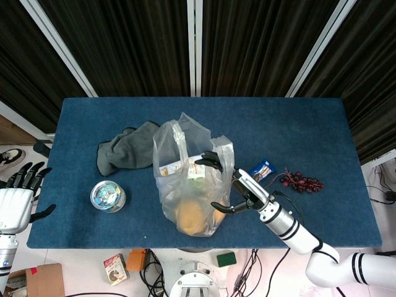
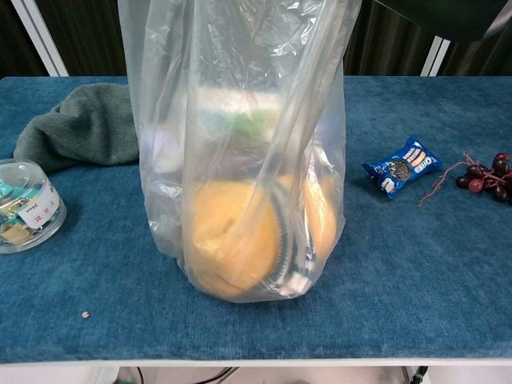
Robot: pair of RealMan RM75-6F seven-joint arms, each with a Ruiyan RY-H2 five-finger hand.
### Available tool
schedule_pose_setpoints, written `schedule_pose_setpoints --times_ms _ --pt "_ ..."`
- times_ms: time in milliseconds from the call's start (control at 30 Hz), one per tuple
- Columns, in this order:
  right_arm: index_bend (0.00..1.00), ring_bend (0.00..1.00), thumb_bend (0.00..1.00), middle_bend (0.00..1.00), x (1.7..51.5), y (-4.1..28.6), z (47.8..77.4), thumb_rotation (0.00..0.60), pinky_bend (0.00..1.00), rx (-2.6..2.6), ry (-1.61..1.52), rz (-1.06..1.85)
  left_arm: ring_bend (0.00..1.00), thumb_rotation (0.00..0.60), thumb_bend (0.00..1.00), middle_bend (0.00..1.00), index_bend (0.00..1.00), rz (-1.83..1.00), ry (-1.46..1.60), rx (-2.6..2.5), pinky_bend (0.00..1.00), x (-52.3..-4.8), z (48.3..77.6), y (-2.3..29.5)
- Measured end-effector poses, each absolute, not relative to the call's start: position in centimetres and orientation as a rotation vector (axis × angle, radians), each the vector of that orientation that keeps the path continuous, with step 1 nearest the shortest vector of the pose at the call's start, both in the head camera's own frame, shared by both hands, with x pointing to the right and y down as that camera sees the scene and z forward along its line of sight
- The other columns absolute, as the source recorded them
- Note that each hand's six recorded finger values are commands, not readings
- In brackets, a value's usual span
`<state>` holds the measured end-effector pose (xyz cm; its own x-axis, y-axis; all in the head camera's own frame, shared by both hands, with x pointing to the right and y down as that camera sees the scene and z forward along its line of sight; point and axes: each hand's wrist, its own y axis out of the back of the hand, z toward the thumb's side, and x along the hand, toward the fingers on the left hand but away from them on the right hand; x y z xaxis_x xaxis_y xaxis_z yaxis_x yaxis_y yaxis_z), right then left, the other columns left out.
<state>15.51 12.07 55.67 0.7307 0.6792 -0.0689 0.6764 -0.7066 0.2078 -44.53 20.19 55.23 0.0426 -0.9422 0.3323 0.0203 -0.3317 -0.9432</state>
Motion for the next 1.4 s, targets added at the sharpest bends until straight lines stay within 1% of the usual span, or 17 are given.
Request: schedule_pose_setpoints --times_ms 267,400,500,600,700,867,933,1033,1167,1233,1400 --pt "0.03 0.01 0.31 0.12 16.0 12.1 55.4 0.600 0.08 2.722 1.091 0.022 0.07 0.594 0.09 0.13 0.18 -1.408 0.989 -1.468 0.23 -44.3 55.1 20.1" --pt "0.03 0.01 0.31 0.12 16.3 12.2 55.3 0.600 0.08 2.722 1.091 0.016 0.07 0.593 0.09 0.13 0.18 -1.378 0.992 -1.473 0.23 -43.9 54.5 19.6" --pt "0.03 0.01 0.31 0.12 16.4 12.3 55.4 0.600 0.08 2.719 1.092 0.014 0.07 0.600 0.09 0.13 0.13 -1.323 1.007 -1.461 0.24 -43.4 53.2 18.6" --pt "0.03 0.01 0.31 0.12 16.4 12.4 55.4 0.600 0.08 2.720 1.088 0.012 0.08 0.600 0.09 0.15 0.12 -1.235 1.043 -1.456 0.25 -42.5 51.6 16.8" --pt "0.03 0.01 0.31 0.12 16.3 12.4 55.4 0.600 0.08 2.721 1.087 0.012 0.09 0.600 0.09 0.16 0.11 -1.113 1.110 -1.456 0.25 -41.3 49.6 14.5" --pt "0.03 0.01 0.31 0.12 16.0 12.5 55.5 0.600 0.08 2.723 1.092 0.011 0.09 0.597 0.09 0.16 0.10 -0.890 1.208 -1.450 0.24 -37.8 45.8 10.0" --pt "0.03 0.00 0.31 0.12 15.8 12.4 55.6 0.600 0.08 2.734 1.092 0.008 0.09 0.575 0.09 0.16 0.10 -0.838 1.226 -1.485 0.24 -36.3 45.0 8.6" --pt "0.02 0.00 0.31 0.11 15.4 12.2 55.5 0.600 0.08 2.751 1.091 0.007 0.09 0.546 0.08 0.16 0.10 -0.794 1.225 -1.549 0.23 -34.1 44.5 6.4" --pt "0.01 0.00 0.31 0.10 15.0 12.0 55.4 0.600 0.07 2.759 1.101 0.010 0.09 0.542 0.06 0.16 0.09 -0.753 1.179 -1.609 0.23 -30.6 44.2 3.9" --pt "0.01 0.00 0.31 0.10 14.9 11.9 55.5 0.600 0.07 2.752 1.113 0.010 0.09 0.544 0.06 0.16 0.09 -0.731 1.145 -1.622 0.23 -28.7 44.2 3.1" --pt "0.00 0.00 0.31 0.09 15.0 11.7 55.9 0.600 0.06 2.737 1.130 0.003 0.09 0.547 0.05 0.16 0.09 -0.686 1.101 -1.676 0.23 -25.3 44.8 2.2"
